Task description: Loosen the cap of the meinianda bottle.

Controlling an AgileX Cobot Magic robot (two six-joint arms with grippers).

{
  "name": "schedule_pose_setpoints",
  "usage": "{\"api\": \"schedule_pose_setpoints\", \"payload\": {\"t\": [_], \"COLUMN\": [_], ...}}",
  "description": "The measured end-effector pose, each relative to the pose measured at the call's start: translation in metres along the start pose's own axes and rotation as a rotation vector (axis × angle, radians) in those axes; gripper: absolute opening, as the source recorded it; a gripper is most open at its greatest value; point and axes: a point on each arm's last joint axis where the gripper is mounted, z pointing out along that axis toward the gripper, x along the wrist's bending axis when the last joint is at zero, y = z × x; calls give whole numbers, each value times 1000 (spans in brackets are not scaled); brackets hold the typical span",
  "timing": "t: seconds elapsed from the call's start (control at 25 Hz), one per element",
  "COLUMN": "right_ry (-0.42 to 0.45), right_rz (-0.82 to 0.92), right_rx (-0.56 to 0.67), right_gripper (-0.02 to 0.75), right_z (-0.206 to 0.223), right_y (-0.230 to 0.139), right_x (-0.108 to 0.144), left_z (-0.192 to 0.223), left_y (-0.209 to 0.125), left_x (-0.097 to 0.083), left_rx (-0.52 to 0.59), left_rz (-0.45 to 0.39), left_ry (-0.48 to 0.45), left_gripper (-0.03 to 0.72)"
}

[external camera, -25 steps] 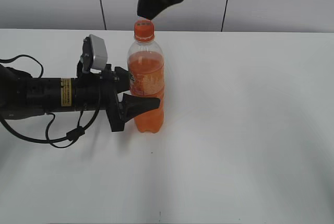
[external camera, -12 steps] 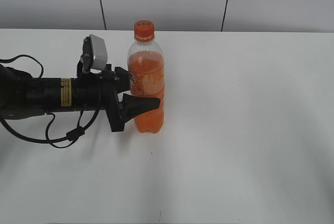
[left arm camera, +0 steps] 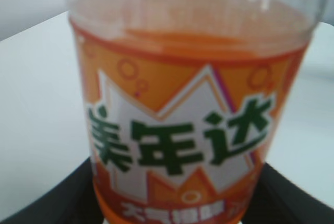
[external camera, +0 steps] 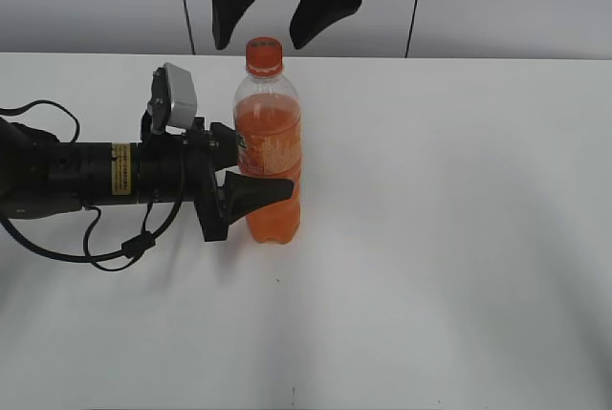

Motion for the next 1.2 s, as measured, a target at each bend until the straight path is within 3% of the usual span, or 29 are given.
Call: {"api": "schedule_pose_setpoints", "payload": {"t": [0.2,0.6,0.76,0.96,1.2], "right_ry": [-20,-16,-18,-8,8], "right_rz": [-5,2,-54,-340,-961], "right_rx": [8,31,31,34,40], "right_gripper": [538,297,286,282,279], "right_z": [6,15,15,15,16], "right_y": [1,0,0,0,-1], "right_x": [-2,-2,-3,-2,-2], "left_z": [0,0,0,0,0], "left_y": [0,0,0,0,0], "left_x": [0,0,0,0,0], "left_rx": [0,0,0,0,0], "left_rz": [0,1,0,2,6], "left_ry": [0,0,0,-1,-5], "left_gripper": [427,427,427,427,427]}}
